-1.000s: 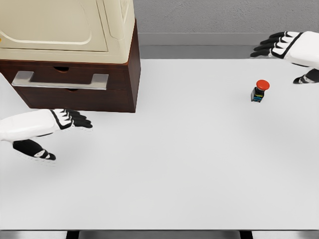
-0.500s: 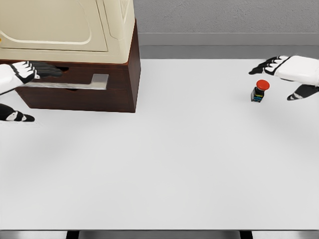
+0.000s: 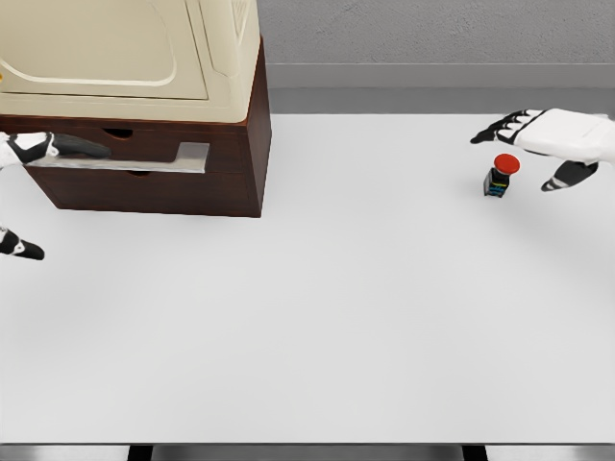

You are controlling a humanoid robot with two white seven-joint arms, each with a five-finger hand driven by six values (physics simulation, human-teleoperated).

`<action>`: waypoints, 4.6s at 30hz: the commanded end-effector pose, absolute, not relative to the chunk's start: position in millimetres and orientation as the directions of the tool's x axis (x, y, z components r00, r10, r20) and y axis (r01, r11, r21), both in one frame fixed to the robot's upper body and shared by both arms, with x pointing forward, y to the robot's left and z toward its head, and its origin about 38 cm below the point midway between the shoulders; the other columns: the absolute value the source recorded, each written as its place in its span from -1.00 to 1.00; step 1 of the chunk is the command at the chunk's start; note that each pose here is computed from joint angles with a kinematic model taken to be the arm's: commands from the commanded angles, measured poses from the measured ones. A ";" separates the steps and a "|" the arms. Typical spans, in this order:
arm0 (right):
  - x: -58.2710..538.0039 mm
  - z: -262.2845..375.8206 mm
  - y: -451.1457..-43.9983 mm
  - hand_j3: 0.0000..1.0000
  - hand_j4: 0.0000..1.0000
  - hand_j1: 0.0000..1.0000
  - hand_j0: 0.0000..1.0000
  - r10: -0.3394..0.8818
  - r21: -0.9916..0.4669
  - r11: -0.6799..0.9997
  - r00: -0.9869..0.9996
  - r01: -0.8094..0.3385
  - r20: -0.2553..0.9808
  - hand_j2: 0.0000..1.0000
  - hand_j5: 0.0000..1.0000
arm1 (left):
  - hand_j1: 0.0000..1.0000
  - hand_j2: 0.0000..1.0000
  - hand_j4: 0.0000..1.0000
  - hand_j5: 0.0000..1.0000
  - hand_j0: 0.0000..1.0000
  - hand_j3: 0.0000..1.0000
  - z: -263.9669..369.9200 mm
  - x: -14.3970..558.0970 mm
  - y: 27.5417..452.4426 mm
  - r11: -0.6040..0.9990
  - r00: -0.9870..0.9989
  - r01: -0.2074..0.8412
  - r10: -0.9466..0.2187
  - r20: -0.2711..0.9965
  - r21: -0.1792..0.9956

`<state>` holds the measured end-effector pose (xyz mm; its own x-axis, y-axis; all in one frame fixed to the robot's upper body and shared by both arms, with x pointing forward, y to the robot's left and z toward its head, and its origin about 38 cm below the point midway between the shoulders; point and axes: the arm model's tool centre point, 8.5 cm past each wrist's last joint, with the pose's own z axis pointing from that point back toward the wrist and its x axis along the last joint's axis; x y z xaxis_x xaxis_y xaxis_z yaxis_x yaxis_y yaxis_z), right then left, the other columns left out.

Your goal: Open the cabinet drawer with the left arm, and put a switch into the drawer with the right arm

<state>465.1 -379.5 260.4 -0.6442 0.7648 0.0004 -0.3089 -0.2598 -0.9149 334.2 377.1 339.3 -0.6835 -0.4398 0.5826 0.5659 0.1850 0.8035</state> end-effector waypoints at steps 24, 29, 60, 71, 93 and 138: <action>496.0 211.0 -381.6 1.00 1.00 1.00 1.00 0.829 -0.881 -0.210 -0.554 -0.424 0.069 1.00 1.00 | 1.00 1.00 1.00 1.00 1.00 1.00 320.8 358.1 361.6 0.168 -0.600 0.602 -0.549 0.582 0.780; 498.4 204.4 -389.9 1.00 1.00 1.00 1.00 0.845 -0.869 -0.201 -0.528 -0.453 0.080 1.00 1.00 | 1.00 1.00 1.00 1.00 1.00 1.00 320.6 360.8 363.4 0.152 -0.587 0.597 -0.586 0.558 0.788; 517.4 198.8 -375.3 1.00 1.00 1.00 1.00 0.852 -0.851 -0.233 -0.521 -0.471 0.055 1.00 1.00 | 1.00 1.00 1.00 1.00 1.00 1.00 302.9 375.9 366.5 0.112 -0.502 0.602 -0.717 0.484 0.790; 513.3 202.9 -393.9 1.00 1.00 1.00 1.00 0.869 -0.848 -0.231 -0.494 -0.477 0.041 1.00 1.00 | 1.00 1.00 1.00 1.00 1.00 1.00 291.5 388.0 370.2 0.144 -0.454 0.606 -0.745 0.488 0.782; 517.1 187.6 -384.2 1.00 1.00 1.00 1.00 0.869 -0.837 -0.207 -0.489 -0.506 0.080 1.00 1.00 | 1.00 1.00 1.00 1.00 1.00 1.00 253.0 381.9 360.2 0.084 -0.442 0.674 -0.751 0.491 0.734; 517.1 185.2 -389.3 1.00 1.00 1.00 1.00 0.877 -0.833 -0.196 -0.473 -0.517 0.088 1.00 1.00 | 1.00 1.00 1.00 1.00 1.00 1.00 267.9 338.6 387.6 -0.047 -0.521 0.697 -0.718 0.461 0.715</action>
<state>516.9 -388.5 185.2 -0.4784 0.8743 0.0816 -0.5159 -0.2047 -0.8319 341.7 377.4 268.8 -0.5058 -0.6859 0.5232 0.7114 0.0114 0.7027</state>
